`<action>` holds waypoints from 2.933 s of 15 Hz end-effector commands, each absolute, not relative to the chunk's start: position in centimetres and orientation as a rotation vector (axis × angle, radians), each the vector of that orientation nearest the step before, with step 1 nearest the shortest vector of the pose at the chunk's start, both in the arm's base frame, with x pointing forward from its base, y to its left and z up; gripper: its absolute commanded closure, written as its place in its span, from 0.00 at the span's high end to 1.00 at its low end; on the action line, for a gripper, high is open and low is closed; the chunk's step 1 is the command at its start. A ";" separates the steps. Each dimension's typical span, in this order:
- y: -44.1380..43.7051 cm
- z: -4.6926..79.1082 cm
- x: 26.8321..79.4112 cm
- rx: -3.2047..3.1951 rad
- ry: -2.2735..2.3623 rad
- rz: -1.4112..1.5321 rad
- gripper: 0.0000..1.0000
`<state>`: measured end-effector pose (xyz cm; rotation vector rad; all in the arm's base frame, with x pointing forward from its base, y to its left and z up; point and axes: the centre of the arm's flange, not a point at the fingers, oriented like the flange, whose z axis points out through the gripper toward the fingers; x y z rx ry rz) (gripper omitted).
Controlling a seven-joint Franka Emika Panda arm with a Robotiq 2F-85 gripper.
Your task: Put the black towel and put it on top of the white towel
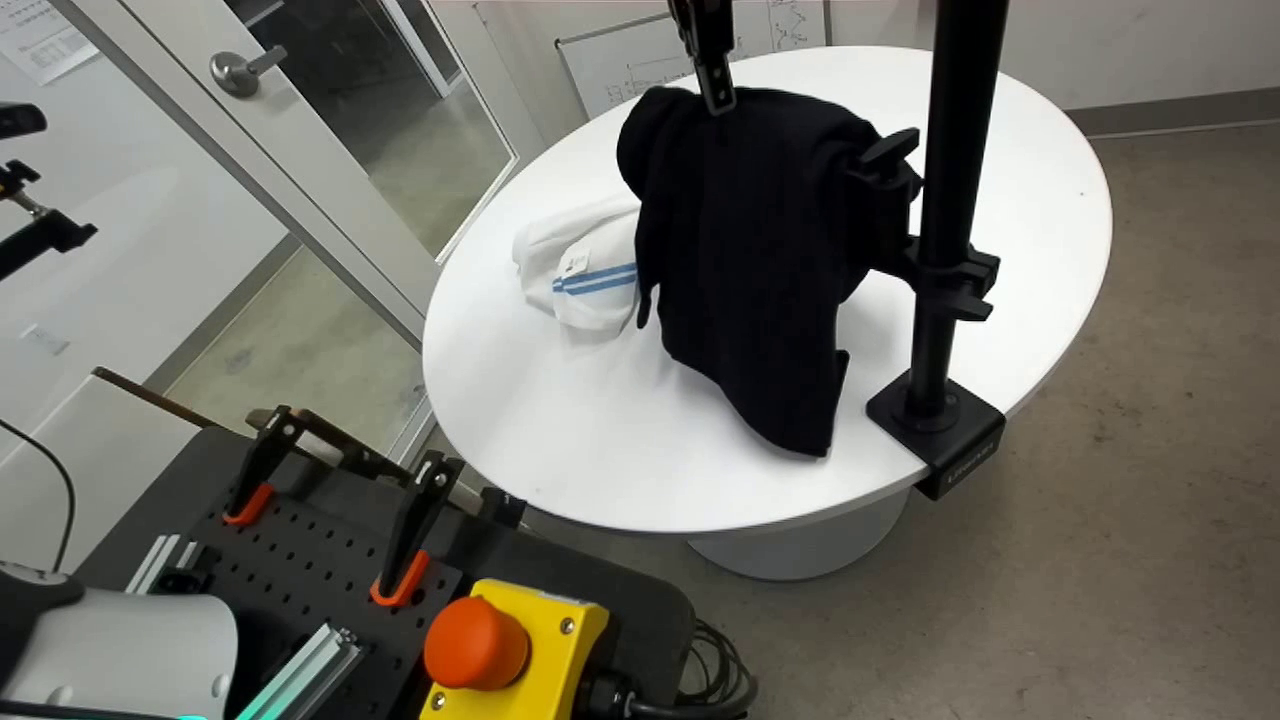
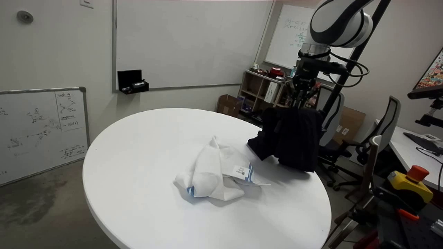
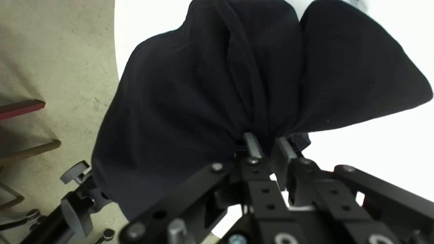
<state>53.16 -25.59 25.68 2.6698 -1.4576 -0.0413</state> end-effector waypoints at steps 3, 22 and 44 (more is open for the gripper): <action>-25.4 31.8 52.9 2.768 -1.551 -0.077 0.04; -7.8 50.1 49.1 3.436 -0.658 -0.222 0.04; 2.7 35.6 45.6 2.905 1.019 -0.880 0.04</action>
